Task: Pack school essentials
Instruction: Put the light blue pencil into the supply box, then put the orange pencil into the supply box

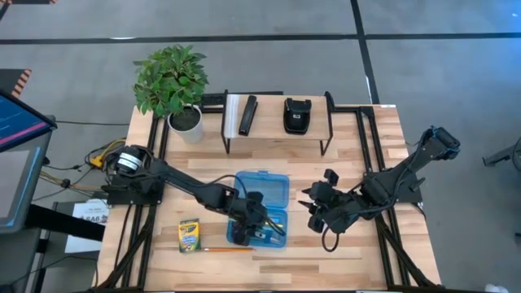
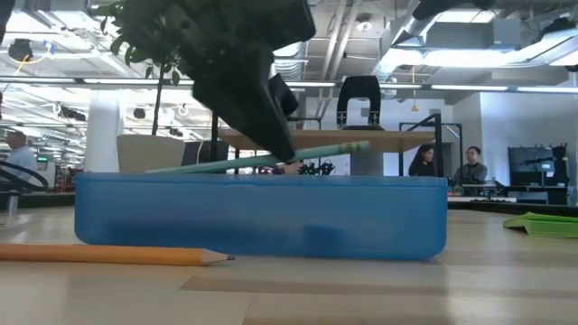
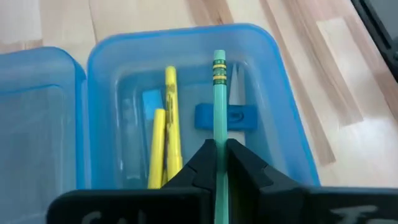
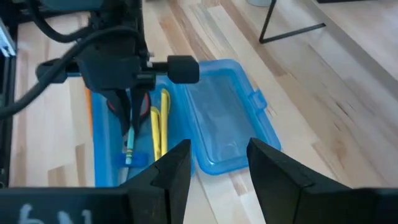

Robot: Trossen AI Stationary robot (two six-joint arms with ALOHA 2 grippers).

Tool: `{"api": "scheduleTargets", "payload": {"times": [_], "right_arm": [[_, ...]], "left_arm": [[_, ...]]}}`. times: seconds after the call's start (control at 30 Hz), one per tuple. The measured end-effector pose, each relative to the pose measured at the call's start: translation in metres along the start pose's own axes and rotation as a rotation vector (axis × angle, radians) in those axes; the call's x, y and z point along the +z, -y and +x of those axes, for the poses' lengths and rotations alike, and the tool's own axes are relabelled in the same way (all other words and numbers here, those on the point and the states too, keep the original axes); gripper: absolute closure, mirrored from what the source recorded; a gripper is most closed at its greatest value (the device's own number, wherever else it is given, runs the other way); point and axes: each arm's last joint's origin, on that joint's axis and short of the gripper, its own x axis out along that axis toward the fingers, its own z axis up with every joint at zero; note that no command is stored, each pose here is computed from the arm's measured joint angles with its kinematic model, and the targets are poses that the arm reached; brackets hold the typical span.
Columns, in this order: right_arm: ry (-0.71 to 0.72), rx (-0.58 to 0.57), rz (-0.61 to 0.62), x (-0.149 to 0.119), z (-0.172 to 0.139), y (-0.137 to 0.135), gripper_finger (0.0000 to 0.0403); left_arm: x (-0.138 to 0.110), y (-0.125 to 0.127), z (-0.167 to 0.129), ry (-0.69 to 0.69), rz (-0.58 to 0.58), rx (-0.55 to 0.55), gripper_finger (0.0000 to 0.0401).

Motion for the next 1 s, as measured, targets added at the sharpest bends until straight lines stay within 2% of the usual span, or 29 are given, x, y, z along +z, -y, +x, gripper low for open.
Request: {"api": "scheduleTargets", "payload": {"times": [0.33, 0.57, 0.63, 0.7, 0.8, 0.9, 1.0], "right_arm": [[0.01, 0.012, 0.01, 0.004, 0.003, 0.001, 0.0226], [0.008, 0.01, 0.006, 0.004, 0.003, 0.001, 0.0226], [0.007, 0.01, 0.006, 0.004, 0.003, 0.001, 0.0226], [0.006, 0.008, 0.004, 0.004, 0.003, 0.002, 0.0226], [0.003, 0.008, 0.0, 0.004, 0.003, 0.001, 0.0226], [0.0, 0.008, -0.003, 0.003, 0.002, 0.001, 0.0226], [0.001, 0.009, -0.002, 0.003, 0.003, 0.001, 0.0226]], "left_arm": [[0.011, 0.001, -0.001, 0.109, 0.005, -0.011, 0.0325], [0.009, 0.001, -0.001, 0.089, 0.03, -0.009, 0.0292], [0.007, 0.003, -0.009, 0.058, 0.027, -0.012, 0.0284], [0.009, 0.01, -0.023, 0.053, 0.027, -0.023, 0.028], [0.001, 0.034, -0.04, 0.011, 0.058, -0.031, 0.0279], [-0.019, 0.059, -0.05, -0.017, 0.119, 0.0, 0.0281], [-0.043, 0.077, -0.061, -0.006, 0.125, 0.021, 0.0281]]}}
